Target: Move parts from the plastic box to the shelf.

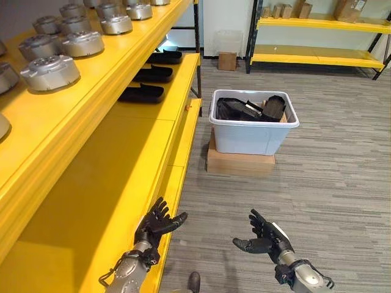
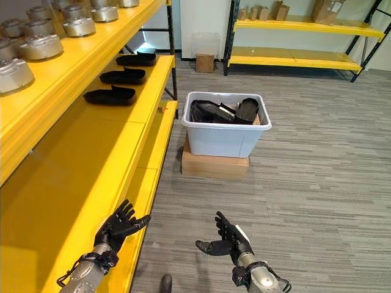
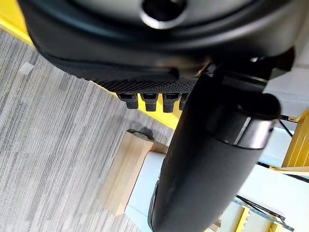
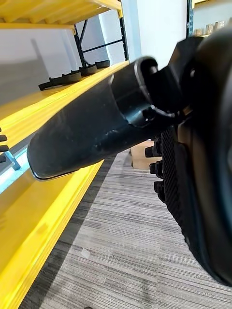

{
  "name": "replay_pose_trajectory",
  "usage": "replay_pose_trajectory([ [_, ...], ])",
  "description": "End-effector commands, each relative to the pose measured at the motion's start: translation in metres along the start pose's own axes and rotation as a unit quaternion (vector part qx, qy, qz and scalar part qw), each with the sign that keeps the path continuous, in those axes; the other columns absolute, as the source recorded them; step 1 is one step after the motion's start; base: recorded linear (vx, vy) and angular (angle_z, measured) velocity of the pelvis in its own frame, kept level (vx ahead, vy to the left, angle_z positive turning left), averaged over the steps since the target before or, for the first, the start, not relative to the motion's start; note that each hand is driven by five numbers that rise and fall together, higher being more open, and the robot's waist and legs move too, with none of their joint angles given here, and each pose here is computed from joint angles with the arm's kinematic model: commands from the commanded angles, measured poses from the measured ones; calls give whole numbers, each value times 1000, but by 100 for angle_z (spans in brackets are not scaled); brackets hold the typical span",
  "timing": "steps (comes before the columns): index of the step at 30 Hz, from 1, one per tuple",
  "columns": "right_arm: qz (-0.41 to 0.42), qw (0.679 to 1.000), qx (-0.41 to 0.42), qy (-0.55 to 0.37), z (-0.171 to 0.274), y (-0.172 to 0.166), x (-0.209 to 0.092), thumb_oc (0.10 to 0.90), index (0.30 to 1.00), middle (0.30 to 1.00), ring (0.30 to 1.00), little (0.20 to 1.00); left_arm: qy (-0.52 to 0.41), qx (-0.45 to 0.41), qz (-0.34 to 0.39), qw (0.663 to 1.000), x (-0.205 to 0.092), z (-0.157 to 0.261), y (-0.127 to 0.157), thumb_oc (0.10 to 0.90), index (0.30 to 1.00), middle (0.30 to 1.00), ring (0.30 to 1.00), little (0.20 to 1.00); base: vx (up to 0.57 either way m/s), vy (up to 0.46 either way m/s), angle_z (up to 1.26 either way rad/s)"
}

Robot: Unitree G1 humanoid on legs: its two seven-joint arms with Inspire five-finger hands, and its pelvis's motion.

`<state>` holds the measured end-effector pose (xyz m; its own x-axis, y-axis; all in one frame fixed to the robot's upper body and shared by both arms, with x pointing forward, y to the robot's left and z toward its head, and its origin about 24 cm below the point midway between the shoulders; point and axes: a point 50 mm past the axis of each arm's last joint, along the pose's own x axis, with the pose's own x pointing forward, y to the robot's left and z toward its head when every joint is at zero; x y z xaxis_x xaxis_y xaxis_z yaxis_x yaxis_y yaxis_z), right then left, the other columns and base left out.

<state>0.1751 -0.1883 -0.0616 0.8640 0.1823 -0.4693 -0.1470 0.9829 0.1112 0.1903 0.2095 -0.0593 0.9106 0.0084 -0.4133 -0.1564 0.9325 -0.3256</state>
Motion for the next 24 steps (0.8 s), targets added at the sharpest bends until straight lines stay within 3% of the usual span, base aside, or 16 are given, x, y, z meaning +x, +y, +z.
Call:
replay_pose_trajectory([
  [1,20,995,-20,-96,42,2,6,900,1000,1000,1000,1000,-84,8,-54,995,6,32,-20,900,1000,1000,1000,1000,13,40,-5],
  [18,40,992,-29,-115,53,17,16,900,1000,1000,1000,1000,-111,28,-64,991,14,49,-30,900,1000,1000,1000,1000,6,114,-11],
  [24,31,993,-23,-111,50,15,16,900,1000,1000,1000,1000,-105,27,-55,993,14,47,-23,900,1000,1000,1000,1000,199,2,-4],
])
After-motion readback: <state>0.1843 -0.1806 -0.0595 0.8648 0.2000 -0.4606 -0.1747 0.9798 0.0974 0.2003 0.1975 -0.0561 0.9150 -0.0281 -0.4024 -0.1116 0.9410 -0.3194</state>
